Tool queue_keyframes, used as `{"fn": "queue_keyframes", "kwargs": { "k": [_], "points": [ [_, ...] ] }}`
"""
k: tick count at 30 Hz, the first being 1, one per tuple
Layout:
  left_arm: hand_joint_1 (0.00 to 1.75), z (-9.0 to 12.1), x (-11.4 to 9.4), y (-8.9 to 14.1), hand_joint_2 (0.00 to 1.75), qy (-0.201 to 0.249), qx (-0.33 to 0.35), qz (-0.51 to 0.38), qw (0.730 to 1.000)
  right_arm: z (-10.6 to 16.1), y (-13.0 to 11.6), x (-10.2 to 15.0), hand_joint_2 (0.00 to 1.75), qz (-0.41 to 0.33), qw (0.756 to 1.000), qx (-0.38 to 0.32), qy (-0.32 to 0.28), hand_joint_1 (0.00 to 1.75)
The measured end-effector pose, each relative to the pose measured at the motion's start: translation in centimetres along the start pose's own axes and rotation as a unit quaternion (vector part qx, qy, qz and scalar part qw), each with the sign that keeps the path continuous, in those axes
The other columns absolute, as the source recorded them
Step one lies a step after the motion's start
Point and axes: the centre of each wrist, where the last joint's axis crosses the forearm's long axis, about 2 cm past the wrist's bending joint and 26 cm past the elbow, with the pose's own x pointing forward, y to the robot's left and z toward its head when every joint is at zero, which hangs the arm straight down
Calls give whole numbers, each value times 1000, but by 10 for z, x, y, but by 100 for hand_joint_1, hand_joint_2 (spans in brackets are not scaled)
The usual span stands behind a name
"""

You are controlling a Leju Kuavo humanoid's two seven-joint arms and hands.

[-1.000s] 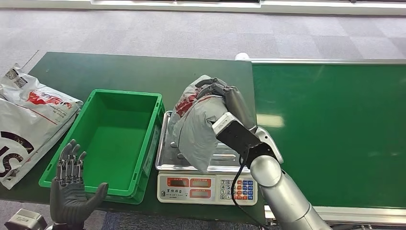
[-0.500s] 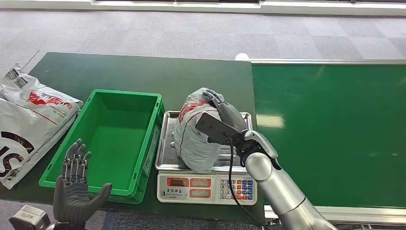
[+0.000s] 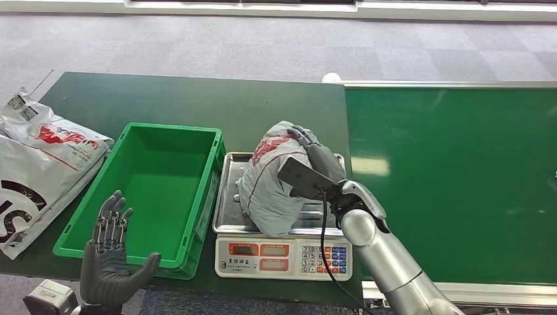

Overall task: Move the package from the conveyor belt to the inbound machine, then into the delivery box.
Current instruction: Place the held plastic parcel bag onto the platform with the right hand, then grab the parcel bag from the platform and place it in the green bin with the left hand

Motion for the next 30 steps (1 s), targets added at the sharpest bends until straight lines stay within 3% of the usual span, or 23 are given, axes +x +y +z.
{"fn": "queue_keyframes", "kwargs": {
  "k": [1,5,9,15,19,22,30],
  "points": [
    [0,-1,0,-3,175,3,-7,-5,1000,2,-2,1,0,1,1000,-15,-8,0],
    [0,-11,1,-19,175,30,-45,-51,997,22,-11,4,175,1,997,-70,-44,0],
    [0,-36,6,-42,175,37,-88,-144,985,55,-15,7,175,-8,987,-128,-93,0],
    [0,-61,12,-64,175,10,-114,-170,979,82,-21,13,175,-15,974,-187,-129,0],
    [0,-88,12,-76,175,10,-119,-250,961,109,-25,11,175,-76,930,-313,-180,0],
    [0,-118,8,-88,175,13,-127,-325,937,139,-19,5,175,-120,902,-375,-178,0],
    [0,-175,-2,-137,175,31,-192,-382,903,175,4,0,175,-168,879,-425,-135,0]
  ]
}}
